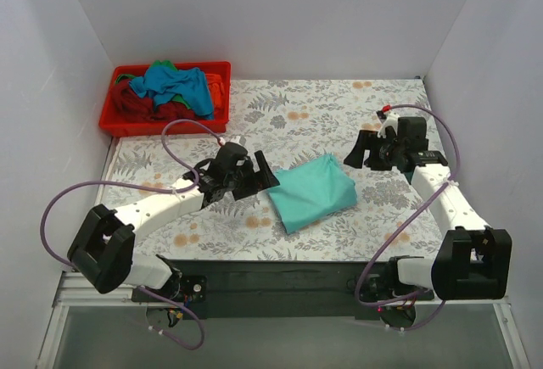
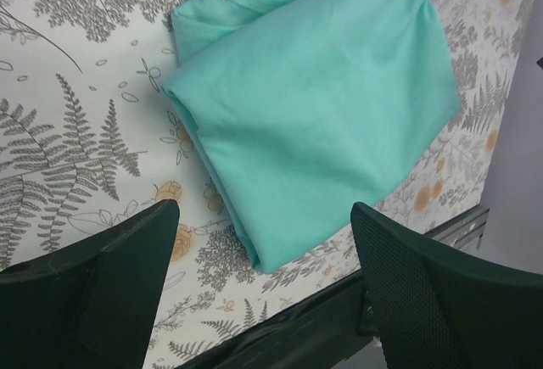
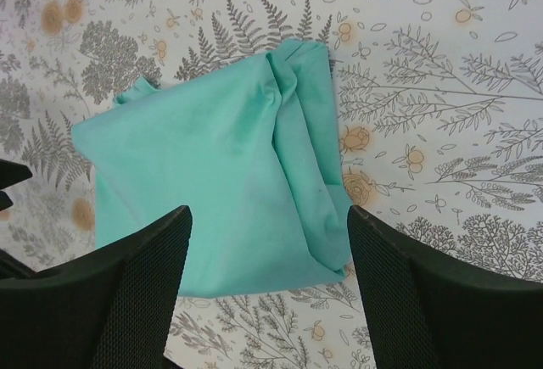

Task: Fold and stack the t-shirts
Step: Fold the tshirt

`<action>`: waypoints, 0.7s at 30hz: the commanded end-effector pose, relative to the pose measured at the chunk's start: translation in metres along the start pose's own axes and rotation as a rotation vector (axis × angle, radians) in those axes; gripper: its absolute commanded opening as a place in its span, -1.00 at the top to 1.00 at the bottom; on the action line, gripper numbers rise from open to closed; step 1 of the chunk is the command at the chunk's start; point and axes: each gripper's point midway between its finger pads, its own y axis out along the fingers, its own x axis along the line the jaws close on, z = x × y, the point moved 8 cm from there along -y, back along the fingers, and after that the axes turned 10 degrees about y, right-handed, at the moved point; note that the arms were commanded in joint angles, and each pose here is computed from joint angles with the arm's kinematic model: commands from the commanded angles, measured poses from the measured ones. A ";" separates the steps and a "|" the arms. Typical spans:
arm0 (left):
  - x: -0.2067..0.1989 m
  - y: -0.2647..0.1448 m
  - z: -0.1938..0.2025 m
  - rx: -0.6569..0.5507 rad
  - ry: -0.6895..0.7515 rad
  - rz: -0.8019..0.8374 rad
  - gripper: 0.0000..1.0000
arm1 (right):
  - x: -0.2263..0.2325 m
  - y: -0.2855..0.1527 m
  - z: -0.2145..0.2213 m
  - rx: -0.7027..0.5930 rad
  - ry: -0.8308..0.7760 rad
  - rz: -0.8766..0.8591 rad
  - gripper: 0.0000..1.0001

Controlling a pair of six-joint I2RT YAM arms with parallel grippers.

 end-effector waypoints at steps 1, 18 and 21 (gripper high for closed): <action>-0.004 -0.004 0.010 0.004 0.034 -0.035 -0.61 | 0.001 -0.004 0.007 0.052 -0.016 -0.146 -0.61; -0.008 0.043 0.038 0.130 0.103 -0.130 0.07 | -0.035 0.030 0.043 0.189 0.088 -0.152 -0.80; -0.010 0.053 0.035 0.136 0.124 -0.135 0.14 | -0.038 0.034 0.046 0.199 0.092 -0.154 -0.82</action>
